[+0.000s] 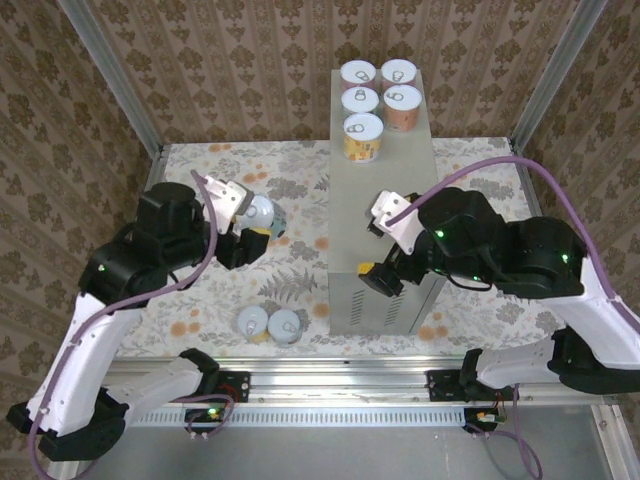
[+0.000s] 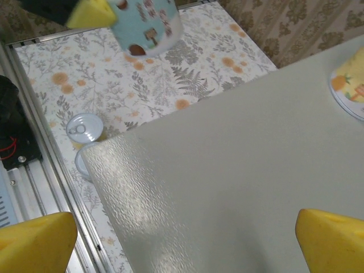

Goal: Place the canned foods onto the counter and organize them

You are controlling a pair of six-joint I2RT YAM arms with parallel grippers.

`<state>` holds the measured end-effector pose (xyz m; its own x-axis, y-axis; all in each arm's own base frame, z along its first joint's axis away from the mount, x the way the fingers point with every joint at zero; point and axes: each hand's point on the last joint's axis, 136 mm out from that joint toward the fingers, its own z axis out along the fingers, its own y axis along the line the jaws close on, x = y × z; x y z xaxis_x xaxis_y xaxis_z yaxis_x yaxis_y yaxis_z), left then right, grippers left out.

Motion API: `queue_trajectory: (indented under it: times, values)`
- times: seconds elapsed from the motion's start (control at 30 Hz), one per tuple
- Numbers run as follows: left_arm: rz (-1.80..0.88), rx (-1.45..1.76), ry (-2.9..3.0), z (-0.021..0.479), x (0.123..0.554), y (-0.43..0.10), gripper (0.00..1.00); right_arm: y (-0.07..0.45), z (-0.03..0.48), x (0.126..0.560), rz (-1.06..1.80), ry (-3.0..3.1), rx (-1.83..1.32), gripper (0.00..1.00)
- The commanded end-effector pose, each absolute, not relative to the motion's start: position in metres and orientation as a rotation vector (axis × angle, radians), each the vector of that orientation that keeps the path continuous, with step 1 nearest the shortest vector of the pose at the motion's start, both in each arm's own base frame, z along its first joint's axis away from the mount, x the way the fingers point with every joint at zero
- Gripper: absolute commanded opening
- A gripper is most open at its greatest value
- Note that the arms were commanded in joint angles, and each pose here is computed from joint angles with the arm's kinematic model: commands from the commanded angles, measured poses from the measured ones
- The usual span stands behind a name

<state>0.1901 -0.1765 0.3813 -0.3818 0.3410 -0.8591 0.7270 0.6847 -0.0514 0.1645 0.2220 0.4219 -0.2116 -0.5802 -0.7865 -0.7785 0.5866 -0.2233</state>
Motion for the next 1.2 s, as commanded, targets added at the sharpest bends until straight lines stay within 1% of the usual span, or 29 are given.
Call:
queue_trajectory:
  times: [0.0, 0.23, 0.4, 0.77, 0.97, 1.17]
  values:
    - [-0.692, 0.962, 1.824, 0.42, 0.165, -0.194, 0.59, 0.199, 0.424, 0.167, 0.213, 1.913, -1.015, 1.0]
    - [-0.849, 1.038, 1.704, 0.459, 0.148, -0.213, 0.59, 0.177, 0.417, 0.159, 0.203, 1.895, -0.993, 1.0]
    - [-0.901, 1.068, 1.656, 0.474, 0.146, -0.224, 0.59, 0.171, 0.404, 0.159, 0.171, 1.891, -1.001, 1.0]
    - [-0.914, 1.222, 1.642, 0.47, 0.146, -0.271, 0.59, 0.176, 0.393, 0.158, 0.22, 1.866, -0.987, 1.0]
    - [-0.975, 1.298, 1.602, 0.471, 0.138, -0.298, 0.58, 0.197, 0.396, 0.157, 0.332, 1.746, -0.982, 1.0]
    - [-1.016, 1.362, 1.574, 0.469, 0.129, -0.317, 0.58, 0.216, 0.406, 0.163, 0.411, 1.644, -0.907, 1.0]
